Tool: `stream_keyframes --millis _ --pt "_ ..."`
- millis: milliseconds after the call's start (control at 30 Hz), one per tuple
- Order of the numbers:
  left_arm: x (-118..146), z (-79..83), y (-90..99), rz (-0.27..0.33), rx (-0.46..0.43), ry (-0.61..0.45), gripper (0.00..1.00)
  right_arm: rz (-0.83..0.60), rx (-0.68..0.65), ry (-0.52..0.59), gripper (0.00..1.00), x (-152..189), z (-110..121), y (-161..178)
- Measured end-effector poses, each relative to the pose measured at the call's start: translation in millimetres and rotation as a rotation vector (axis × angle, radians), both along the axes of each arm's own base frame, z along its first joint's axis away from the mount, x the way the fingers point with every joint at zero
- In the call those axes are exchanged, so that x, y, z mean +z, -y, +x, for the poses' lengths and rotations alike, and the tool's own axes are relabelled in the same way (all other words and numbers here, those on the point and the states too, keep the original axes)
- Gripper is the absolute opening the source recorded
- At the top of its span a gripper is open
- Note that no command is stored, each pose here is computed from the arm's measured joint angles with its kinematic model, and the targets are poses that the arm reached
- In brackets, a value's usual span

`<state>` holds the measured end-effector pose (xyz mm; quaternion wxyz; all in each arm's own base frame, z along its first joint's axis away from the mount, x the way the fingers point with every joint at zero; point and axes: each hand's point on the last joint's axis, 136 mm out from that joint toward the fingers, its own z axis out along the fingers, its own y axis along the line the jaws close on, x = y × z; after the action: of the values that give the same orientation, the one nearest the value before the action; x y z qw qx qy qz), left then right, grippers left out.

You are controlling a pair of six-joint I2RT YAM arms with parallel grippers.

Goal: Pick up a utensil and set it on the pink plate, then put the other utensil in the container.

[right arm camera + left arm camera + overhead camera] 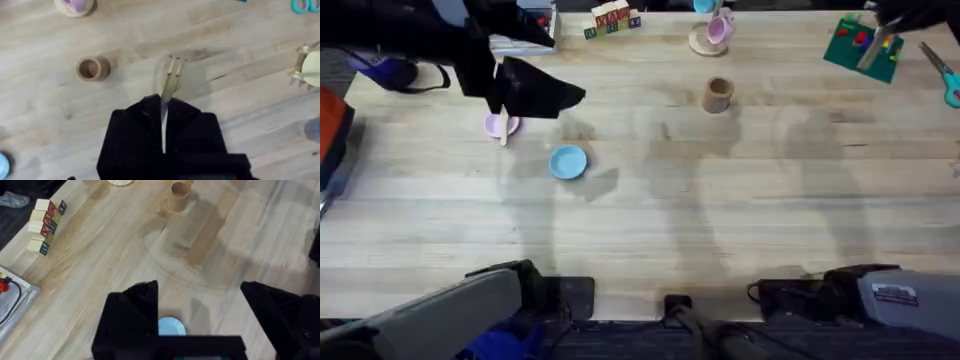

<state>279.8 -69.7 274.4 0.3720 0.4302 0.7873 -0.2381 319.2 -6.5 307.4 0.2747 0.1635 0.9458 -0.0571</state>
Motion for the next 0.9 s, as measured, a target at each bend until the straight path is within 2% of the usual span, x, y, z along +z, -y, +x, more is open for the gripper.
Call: stream_keyframes --millis 200,433,533,633,900 --pt "0.0 0.0 0.0 0.000 0.000 0.000 0.995 -0.007 -0.011 0.091 0.033 1.5 -15.7 5.4" --pt "0.0 0.0 0.0 0.000 0.000 0.000 0.995 0.000 -0.015 0.184 0.032 -21.2 -22.7 7.1" --pt "0.1 0.1 0.0 0.000 0.000 0.000 0.995 0.014 0.012 0.220 0.032 -29.7 -15.0 2.3" --pt "0.1 0.1 0.0 0.000 0.000 0.001 0.995 0.042 0.100 0.274 0.030 -32.5 3.4 -12.1" --pt "0.0 0.0 0.0 0.000 0.000 0.000 0.995 0.064 0.450 0.400 0.031 -21.2 45.3 -59.4"
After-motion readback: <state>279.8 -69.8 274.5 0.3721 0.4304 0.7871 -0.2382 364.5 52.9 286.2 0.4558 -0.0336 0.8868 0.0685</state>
